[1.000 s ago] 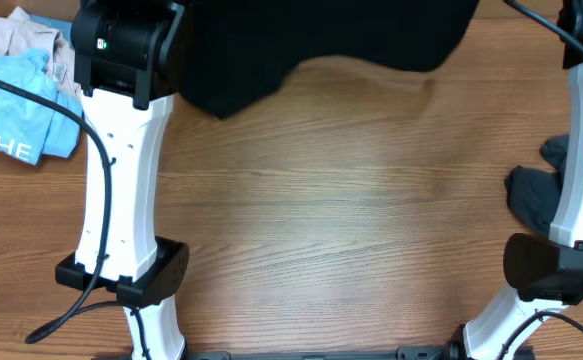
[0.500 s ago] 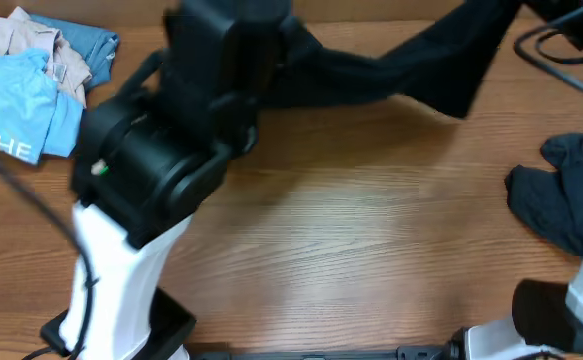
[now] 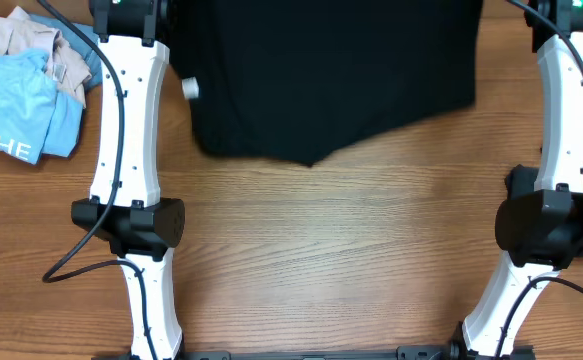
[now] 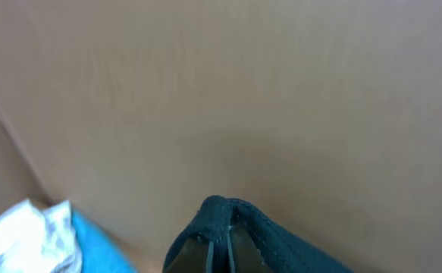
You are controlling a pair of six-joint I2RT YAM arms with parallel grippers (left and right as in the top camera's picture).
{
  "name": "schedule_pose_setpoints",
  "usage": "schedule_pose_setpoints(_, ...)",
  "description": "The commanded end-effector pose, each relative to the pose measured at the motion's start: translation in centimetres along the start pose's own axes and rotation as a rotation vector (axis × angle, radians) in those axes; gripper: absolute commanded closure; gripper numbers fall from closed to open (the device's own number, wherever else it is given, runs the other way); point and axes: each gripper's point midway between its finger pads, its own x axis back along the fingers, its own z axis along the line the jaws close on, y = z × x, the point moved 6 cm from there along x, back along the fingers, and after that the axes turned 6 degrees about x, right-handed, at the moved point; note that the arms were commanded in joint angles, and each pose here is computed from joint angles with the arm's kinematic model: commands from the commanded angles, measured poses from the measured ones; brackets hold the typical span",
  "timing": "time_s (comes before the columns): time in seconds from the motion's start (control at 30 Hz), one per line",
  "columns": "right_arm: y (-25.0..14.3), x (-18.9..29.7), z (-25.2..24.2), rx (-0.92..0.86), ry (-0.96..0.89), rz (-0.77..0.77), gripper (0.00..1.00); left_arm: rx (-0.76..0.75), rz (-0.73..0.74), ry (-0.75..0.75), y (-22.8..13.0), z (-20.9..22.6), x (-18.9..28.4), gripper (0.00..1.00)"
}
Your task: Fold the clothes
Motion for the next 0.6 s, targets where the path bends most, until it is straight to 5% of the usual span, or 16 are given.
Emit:
schedule_pose_setpoints(0.0, 6.0, 5.7, 3.8, 0.030, 0.107, -0.115, 0.96, 0.059, -0.250, -0.023, 10.7, 1.7, 8.5, 0.96)
schedule_pose_setpoints(0.1, 6.5, 7.7, 3.7, -0.004, 0.060, -0.078, 0.96, 0.055, -0.243, -0.041, 13.5, 3.7, 13.6, 0.95)
schedule_pose_setpoints(0.17, 4.9, 8.2, 2.4, -0.006, -0.030, 0.008, 0.96, -0.005, -0.103, -0.058, 11.9, 4.7, 15.4, 0.95)
schedule_pose_setpoints(0.33, -1.0, 9.1, -2.2, -0.028, -0.347, 0.268, 0.96, -0.033, 0.471, 0.022, 0.2, 6.1, 14.2, 0.89)
schedule_pose_setpoints(0.43, -5.3, 10.6, -4.3, -0.050, -0.499, 0.484, 0.96, -0.103, 0.808, 0.059, -8.1, 5.6, 11.4, 0.96)
schedule_pose_setpoints(0.57, -8.4, 13.9, -6.2, -0.072, -0.706, 0.677, 0.96, -0.074, 1.119, -0.079, -14.7, 3.4, 10.5, 0.96)
